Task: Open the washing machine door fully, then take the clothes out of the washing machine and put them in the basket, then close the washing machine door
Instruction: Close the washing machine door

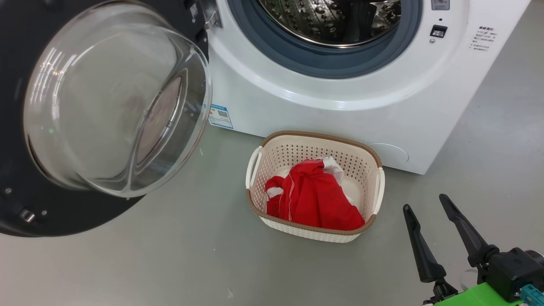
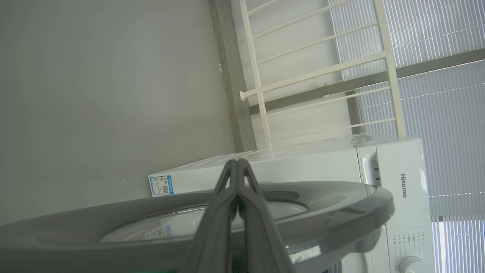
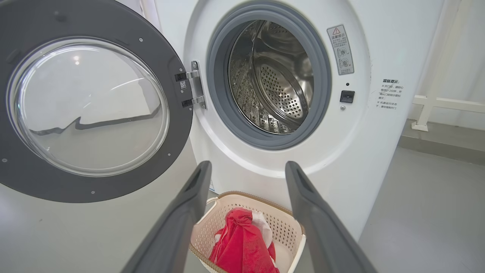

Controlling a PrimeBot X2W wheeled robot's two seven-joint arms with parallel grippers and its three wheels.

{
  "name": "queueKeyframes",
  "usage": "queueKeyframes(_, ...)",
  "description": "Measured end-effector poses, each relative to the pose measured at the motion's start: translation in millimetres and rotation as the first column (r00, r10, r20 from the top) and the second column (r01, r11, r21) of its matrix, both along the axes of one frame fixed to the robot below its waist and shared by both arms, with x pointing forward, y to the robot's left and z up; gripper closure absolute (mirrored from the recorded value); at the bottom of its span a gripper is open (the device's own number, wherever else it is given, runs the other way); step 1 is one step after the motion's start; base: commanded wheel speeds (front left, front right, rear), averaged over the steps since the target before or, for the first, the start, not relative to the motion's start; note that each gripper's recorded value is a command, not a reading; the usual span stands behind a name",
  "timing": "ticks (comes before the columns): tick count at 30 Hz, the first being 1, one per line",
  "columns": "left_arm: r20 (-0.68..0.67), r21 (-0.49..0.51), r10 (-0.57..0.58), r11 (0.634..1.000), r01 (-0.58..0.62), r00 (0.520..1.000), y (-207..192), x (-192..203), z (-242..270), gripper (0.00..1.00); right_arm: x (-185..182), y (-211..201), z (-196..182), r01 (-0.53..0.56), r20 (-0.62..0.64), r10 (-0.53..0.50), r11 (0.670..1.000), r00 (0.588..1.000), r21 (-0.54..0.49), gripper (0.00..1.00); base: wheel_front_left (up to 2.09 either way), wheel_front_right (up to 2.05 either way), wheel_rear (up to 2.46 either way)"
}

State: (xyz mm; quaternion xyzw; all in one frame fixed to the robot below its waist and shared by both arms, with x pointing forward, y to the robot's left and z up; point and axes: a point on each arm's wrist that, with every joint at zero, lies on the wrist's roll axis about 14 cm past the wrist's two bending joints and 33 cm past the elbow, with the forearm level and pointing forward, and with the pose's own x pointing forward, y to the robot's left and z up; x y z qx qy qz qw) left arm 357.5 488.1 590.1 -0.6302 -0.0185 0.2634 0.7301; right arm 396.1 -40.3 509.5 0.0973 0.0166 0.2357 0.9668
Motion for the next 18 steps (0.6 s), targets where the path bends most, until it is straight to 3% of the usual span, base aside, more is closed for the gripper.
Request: queueKeyframes(18, 0.057, 0.026, -0.154, 0.988, 0.153, 0.986, -29.7, 0.4, 8.5, 1.0, -0.4, 8.4, 2.1, -0.022, 0.011, 0.022, 1.0, 1.0, 0.015, 0.0, 0.0, 0.0, 0.0)
